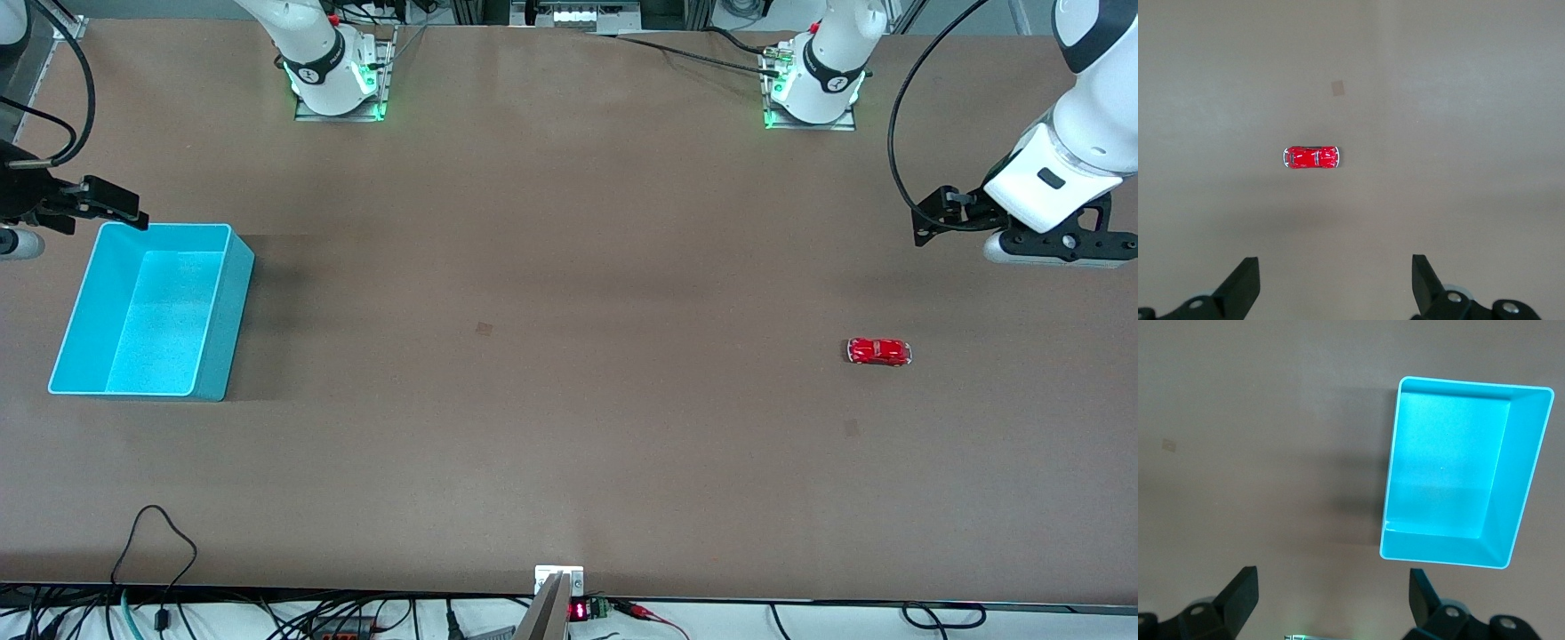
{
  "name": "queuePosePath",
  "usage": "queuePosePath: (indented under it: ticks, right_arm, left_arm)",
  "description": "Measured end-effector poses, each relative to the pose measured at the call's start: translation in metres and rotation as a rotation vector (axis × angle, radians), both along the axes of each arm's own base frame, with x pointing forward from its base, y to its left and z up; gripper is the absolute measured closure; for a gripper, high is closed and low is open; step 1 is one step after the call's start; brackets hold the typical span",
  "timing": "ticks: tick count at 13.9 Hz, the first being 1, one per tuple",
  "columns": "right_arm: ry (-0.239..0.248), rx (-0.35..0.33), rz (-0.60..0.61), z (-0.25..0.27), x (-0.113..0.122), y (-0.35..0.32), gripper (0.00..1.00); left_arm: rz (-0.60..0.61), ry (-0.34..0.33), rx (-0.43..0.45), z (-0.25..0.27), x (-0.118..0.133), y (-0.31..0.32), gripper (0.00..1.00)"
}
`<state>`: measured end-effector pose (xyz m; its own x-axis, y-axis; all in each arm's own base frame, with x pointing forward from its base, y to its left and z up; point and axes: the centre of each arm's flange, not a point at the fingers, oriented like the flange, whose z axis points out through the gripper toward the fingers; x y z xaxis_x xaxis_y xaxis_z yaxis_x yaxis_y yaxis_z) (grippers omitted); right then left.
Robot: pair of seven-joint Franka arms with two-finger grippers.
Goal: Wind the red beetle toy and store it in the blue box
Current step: 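Lower the left gripper over the red toy car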
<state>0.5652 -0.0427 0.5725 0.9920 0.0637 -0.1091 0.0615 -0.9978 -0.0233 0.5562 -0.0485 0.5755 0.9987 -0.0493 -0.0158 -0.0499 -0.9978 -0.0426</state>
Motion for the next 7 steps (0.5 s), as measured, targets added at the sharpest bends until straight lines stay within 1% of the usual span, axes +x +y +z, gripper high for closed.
queuePosePath:
  ticks: [5,6,7]
  right_arm:
    - [-0.010,-0.003,0.001,0.0042,0.0008,-0.0004,0.00]
    - [-0.011,-0.004,0.001,0.0043,0.0008,-0.0004,0.00]
    - [-0.009,-0.004,0.001,0.0040,0.0008,-0.0004,0.00]
  left_arm:
    - [0.009,0.003,0.000,-0.0012,0.0010,0.0052,0.00]
    - [0.009,0.012,0.001,-0.0026,0.0005,0.0050,0.00]
    - [0.009,0.041,0.003,-0.0069,-0.0013,0.0049,0.00]
